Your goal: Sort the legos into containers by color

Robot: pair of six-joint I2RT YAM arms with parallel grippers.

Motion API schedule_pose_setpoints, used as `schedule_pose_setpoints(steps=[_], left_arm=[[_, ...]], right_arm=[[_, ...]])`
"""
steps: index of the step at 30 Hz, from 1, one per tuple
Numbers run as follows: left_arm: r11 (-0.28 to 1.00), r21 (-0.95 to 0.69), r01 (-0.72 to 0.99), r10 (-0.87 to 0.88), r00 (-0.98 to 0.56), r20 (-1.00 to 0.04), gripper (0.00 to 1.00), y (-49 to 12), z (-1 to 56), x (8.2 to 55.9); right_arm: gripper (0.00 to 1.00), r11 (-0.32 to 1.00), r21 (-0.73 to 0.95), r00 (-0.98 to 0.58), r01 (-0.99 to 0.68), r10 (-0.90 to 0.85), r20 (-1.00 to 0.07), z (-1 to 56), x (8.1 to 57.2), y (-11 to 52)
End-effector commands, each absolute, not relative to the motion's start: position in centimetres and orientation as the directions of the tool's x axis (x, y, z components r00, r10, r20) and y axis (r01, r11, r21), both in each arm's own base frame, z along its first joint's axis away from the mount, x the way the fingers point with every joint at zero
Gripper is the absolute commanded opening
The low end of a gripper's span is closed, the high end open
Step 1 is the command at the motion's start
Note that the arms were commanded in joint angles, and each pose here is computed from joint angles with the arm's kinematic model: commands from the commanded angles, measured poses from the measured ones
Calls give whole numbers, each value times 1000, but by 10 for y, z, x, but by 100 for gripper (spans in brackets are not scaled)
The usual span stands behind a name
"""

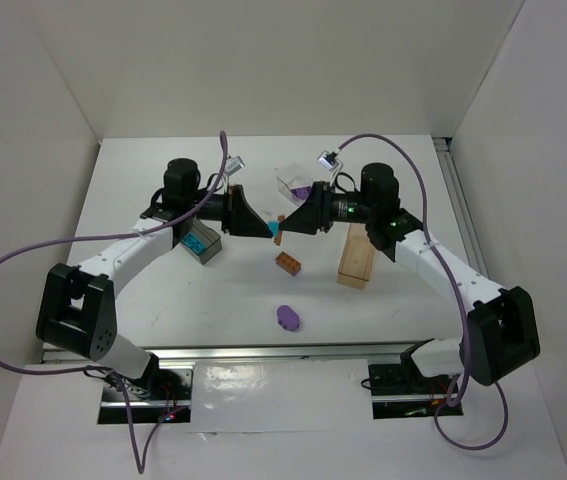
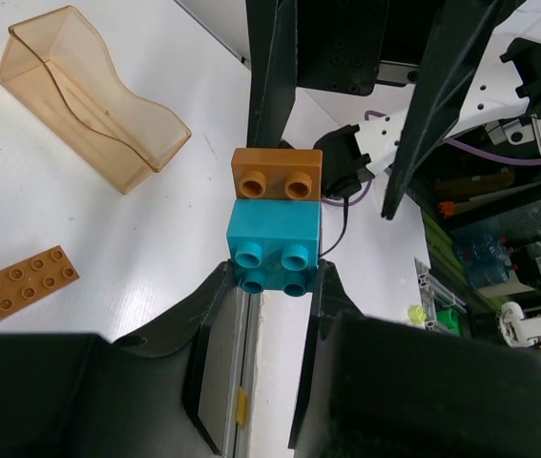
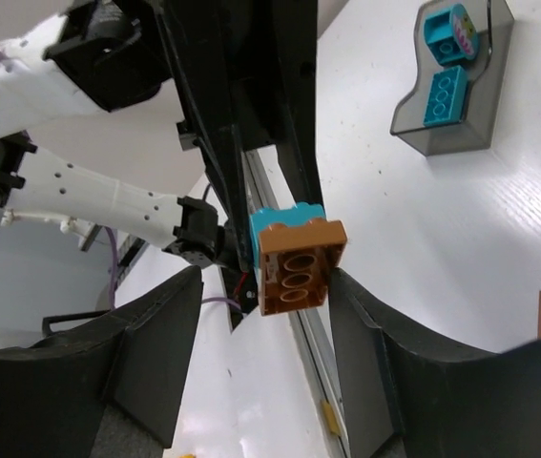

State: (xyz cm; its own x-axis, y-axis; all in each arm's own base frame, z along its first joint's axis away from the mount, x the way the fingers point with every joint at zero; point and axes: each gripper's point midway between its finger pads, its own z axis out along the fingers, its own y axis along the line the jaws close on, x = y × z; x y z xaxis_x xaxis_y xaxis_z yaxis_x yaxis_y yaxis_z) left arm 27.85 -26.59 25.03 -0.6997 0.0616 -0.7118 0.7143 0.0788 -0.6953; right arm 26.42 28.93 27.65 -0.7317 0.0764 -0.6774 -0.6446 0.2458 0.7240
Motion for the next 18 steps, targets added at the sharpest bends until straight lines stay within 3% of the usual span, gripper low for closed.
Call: schedule_pose_setpoints(steps=[1, 4, 17, 18], left_arm=[[28, -629, 777, 63, -630, -774, 0, -263, 266, 268], [18, -622, 783, 64, -622, -781, 0, -263, 268, 267], [5, -602, 799, 62, -601, -797, 0, -262, 277, 261], [5, -602, 799, 62, -601, -797, 0, -262, 277, 261]], right_arm=[[64, 189, 694, -688, -695, 106, -718, 294, 265, 291], [68, 178, 705, -699, -687, 106, -708, 290, 269, 295], [68, 173, 715, -708, -677, 110, -697, 283, 277, 299], [64, 176, 721, -715, -670, 107, -691, 278, 276, 298]])
